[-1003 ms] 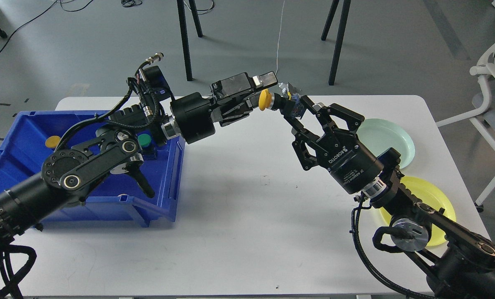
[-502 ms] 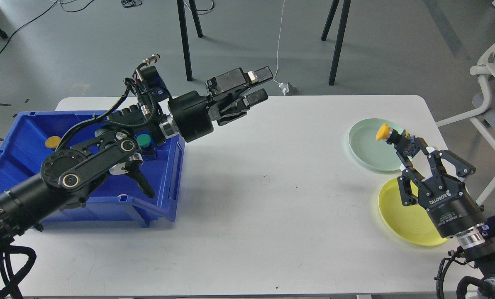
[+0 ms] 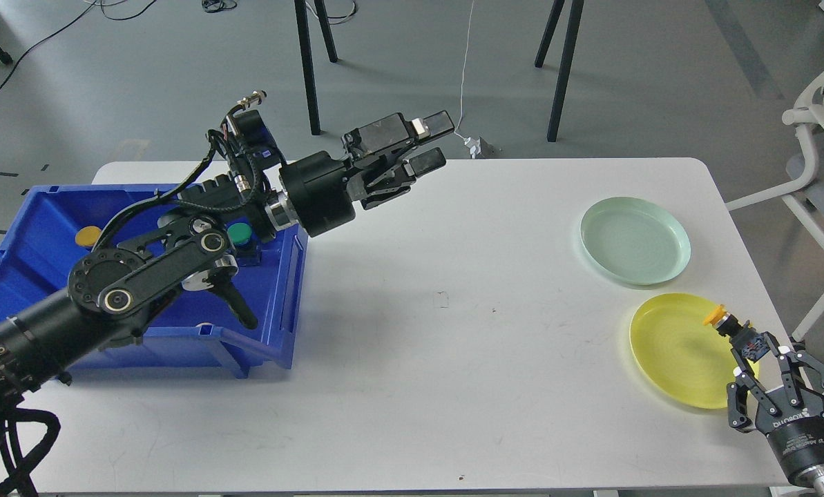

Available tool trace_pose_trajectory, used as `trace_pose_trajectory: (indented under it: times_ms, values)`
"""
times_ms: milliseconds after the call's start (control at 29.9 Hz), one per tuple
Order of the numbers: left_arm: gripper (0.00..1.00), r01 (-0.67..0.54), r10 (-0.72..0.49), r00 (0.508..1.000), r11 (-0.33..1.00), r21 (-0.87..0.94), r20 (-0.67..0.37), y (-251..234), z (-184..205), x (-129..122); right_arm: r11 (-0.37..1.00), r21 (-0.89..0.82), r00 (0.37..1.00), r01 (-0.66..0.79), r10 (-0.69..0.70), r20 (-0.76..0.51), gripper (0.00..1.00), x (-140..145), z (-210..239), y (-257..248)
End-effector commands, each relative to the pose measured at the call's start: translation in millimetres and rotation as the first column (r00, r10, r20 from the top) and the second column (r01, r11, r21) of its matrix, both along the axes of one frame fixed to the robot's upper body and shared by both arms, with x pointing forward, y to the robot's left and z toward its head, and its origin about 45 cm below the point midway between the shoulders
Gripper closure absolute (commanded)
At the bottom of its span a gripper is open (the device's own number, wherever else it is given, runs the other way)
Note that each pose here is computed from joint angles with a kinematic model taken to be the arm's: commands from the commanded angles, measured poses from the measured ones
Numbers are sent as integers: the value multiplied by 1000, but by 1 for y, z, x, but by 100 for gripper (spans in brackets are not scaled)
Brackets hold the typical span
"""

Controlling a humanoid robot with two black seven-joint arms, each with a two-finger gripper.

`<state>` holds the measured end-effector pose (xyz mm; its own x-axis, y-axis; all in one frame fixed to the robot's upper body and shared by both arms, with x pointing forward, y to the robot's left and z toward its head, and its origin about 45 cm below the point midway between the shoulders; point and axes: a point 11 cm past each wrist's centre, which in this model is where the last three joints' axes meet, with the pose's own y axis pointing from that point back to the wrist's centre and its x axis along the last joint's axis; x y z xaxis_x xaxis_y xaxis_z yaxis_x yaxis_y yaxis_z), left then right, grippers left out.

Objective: Pass button and place on color plate
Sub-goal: 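Lower the yellow button onto the yellow plate and open the right gripper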

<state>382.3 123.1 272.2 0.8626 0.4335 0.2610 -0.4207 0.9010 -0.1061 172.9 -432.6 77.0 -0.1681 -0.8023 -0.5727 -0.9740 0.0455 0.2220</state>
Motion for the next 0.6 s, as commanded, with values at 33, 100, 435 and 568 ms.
trace_pose_trajectory:
  times_ms: [33, 100, 435, 568]
  values:
    - [14, 0, 0, 1000, 1000, 0, -1, 0, 0, 0, 999, -28, 999, 18, -19, -32, 91, 2, -5, 0]
    - [14, -1, 1, 1000, 1000, 0, -3, 0, -1, 0, 999, -31, 999, 15, -16, -37, 79, 3, -6, 1]
    - [13, -2, 2, 1000, 1000, 0, -5, 1, -2, 0, 1000, -22, 999, -17, 16, -38, 58, 9, -8, 13]
    - [13, -2, 2, 1000, 1000, 0, -5, 1, -2, 0, 1000, -18, 999, -24, 23, -41, 50, 9, -9, 15]
